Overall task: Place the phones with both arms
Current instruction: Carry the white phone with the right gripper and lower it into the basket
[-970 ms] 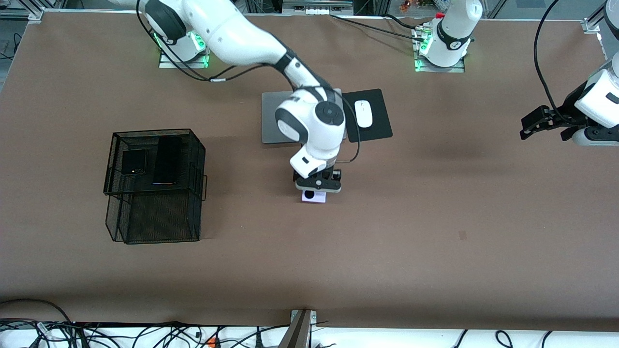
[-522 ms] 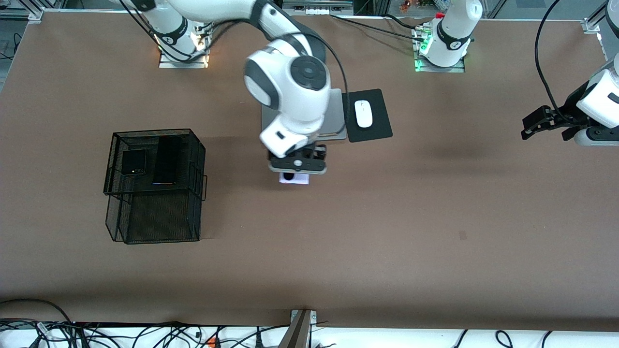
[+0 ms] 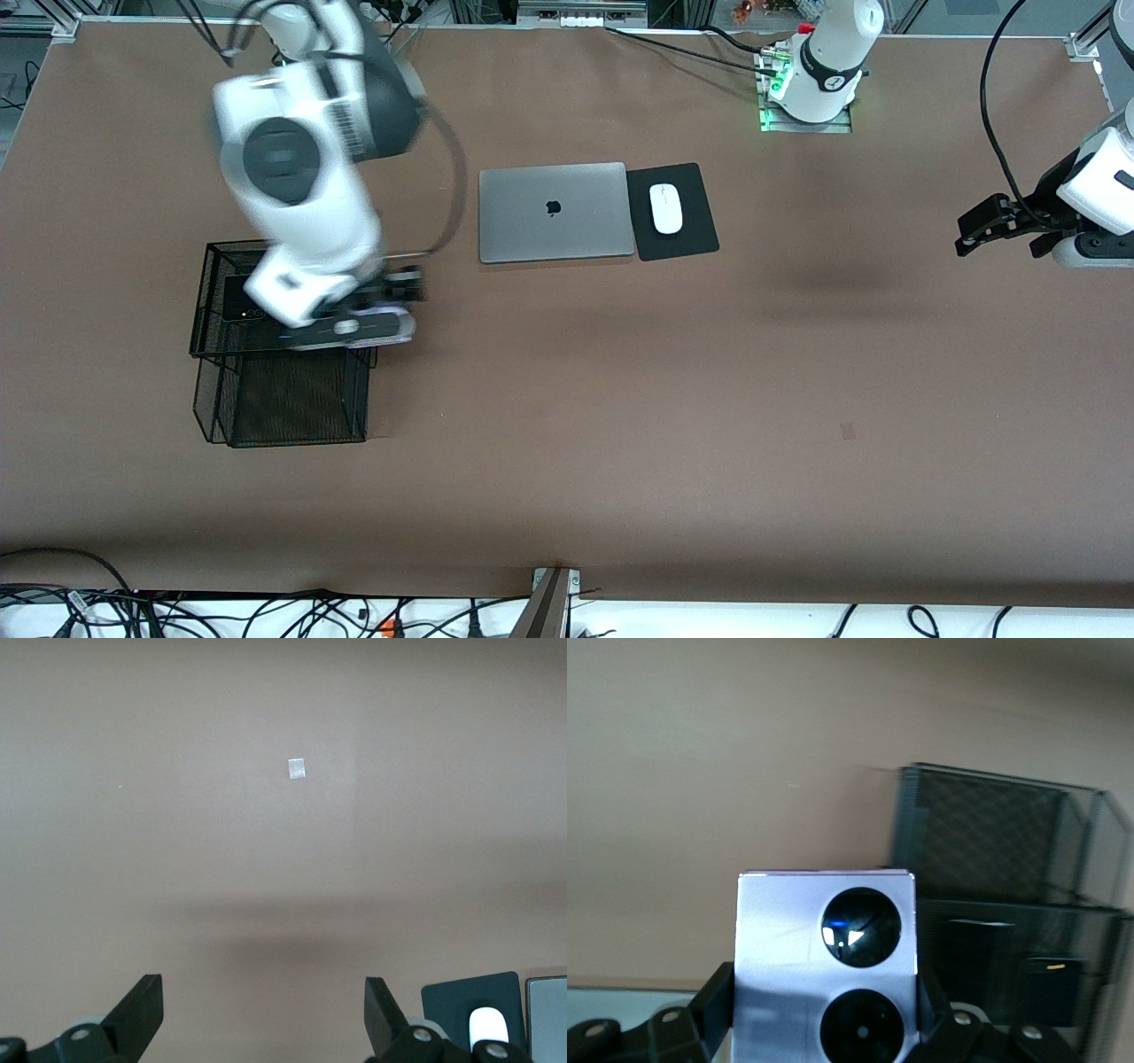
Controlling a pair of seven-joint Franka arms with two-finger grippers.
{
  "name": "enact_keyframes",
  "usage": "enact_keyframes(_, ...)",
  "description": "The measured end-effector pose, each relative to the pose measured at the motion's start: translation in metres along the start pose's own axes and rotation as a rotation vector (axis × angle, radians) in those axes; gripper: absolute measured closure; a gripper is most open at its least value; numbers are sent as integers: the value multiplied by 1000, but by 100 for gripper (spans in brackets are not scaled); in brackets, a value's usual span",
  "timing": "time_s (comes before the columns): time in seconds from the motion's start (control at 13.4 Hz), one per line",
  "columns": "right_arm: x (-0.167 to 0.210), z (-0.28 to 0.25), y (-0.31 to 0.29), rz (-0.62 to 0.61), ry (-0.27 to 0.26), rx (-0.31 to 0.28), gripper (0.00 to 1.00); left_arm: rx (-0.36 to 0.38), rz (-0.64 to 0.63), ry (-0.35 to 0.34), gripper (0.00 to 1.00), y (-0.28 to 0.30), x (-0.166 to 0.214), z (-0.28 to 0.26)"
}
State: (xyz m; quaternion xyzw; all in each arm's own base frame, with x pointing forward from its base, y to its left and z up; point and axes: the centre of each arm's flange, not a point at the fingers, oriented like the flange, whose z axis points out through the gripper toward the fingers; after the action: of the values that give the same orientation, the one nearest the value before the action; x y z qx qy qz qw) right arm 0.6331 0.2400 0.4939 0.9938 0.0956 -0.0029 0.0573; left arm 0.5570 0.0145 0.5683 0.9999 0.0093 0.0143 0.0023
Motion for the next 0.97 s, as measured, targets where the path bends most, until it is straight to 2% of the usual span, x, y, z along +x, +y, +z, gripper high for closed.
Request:
enact_keyframes(0.22, 4, 9, 111, -35, 8, 54, 16, 0, 0, -2, 0, 0, 0, 1)
enact_keyframes(0.37, 10, 29, 150, -18, 33, 48, 16, 0, 0, -4, 0, 0, 1, 2)
enact_keyframes(0.45, 16, 44, 158, -1, 43, 46, 16, 0, 0, -5, 0, 0, 1, 3)
enact_keyframes(0.67, 35, 102, 160, 47, 43, 90, 16, 0, -1, -5, 0, -1, 1, 3)
enact_keyframes(0.97, 54, 173, 160, 68, 61, 55, 16, 0, -5, -5, 0, -3, 1, 3)
